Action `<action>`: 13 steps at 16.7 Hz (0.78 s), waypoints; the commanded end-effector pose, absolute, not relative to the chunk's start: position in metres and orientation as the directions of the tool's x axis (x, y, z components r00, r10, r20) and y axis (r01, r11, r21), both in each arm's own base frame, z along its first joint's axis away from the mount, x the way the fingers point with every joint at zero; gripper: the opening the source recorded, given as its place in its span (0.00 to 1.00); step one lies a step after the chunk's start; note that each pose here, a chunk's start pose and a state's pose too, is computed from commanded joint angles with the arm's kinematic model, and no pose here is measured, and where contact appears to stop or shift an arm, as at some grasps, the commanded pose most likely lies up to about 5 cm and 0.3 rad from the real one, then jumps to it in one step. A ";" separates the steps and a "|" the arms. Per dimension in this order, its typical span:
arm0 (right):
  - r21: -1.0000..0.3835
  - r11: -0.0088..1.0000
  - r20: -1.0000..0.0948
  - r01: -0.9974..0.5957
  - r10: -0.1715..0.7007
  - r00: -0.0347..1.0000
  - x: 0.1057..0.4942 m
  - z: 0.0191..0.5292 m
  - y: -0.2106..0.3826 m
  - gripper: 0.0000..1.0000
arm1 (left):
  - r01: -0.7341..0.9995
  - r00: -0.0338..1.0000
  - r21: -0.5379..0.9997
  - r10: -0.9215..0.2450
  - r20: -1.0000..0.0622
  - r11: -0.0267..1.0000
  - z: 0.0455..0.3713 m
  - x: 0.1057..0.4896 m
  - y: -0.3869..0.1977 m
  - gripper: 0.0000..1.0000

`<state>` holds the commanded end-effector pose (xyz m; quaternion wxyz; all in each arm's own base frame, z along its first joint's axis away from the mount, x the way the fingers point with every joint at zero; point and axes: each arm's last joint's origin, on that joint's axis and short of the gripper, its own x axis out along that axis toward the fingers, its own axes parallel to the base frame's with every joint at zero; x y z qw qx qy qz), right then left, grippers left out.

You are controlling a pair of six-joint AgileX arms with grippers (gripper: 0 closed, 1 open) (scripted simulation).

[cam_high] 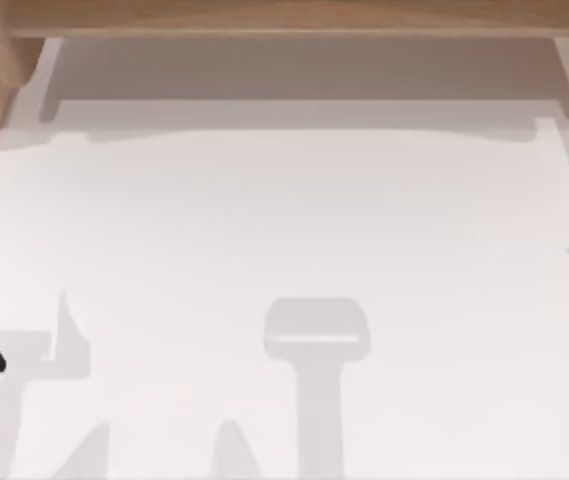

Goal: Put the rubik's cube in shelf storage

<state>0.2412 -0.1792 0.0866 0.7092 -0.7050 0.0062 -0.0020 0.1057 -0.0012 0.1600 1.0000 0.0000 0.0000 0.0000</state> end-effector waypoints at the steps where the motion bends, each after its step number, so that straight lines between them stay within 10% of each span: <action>1: -1.000 0.003 -0.003 -0.003 -0.013 1.000 0.240 0.087 -0.180 1.00 | 0.000 1.000 0.000 0.000 0.000 1.000 0.160 0.106 -0.001 1.00; 13: -1.000 0.005 0.000 0.000 -0.056 0.998 0.223 0.087 -0.189 1.00 | 0.000 1.000 0.000 0.000 0.000 1.000 0.160 0.106 -0.001 1.00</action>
